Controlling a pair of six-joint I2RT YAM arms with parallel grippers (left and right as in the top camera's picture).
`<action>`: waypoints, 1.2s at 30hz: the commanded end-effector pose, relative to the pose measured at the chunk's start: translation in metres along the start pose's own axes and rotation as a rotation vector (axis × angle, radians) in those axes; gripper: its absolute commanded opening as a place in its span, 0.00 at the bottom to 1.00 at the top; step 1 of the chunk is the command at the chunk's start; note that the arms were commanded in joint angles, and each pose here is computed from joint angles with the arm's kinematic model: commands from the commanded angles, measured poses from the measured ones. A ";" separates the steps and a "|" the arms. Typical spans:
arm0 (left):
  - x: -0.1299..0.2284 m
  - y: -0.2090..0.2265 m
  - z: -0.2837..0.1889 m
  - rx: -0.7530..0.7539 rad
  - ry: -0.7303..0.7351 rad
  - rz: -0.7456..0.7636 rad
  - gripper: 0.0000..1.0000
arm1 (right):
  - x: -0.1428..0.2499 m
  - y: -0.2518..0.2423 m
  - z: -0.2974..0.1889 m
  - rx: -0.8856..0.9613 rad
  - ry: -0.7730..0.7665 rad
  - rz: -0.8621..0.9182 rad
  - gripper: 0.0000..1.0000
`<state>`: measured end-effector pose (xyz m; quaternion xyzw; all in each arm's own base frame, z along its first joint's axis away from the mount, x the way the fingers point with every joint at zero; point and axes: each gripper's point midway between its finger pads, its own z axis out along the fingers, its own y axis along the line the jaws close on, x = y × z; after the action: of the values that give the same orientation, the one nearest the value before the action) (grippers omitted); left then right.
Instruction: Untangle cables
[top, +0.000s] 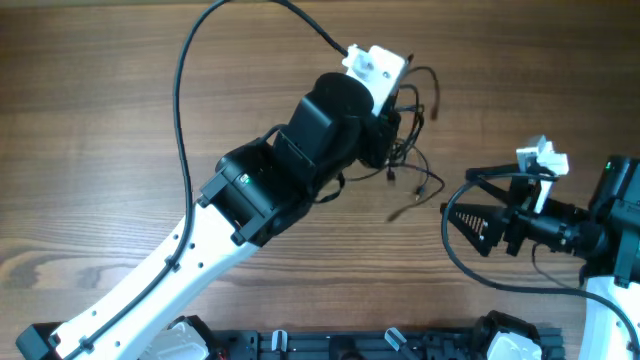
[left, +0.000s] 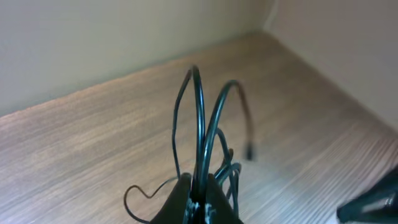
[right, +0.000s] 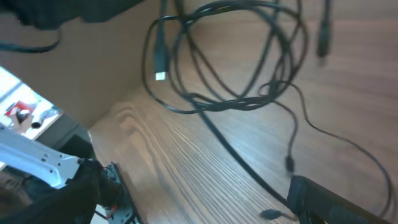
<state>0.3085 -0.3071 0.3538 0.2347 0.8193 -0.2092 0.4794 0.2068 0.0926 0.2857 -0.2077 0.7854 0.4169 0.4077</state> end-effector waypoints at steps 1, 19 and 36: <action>-0.026 -0.001 -0.013 0.007 -0.093 -0.162 0.04 | -0.008 0.015 -0.001 -0.077 -0.058 -0.104 1.00; -0.018 -0.076 -0.001 0.346 -0.027 -0.177 0.04 | -0.024 0.031 0.009 -0.180 -0.093 -0.273 1.00; -0.066 -0.096 -0.015 0.404 -0.241 -0.166 0.04 | -0.006 0.037 0.019 -0.191 0.001 -0.190 0.99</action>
<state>0.2596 -0.3939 0.4183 0.2493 0.7197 -0.4392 0.4763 0.1959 0.1289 0.3076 -0.3249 0.7086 0.4515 0.4341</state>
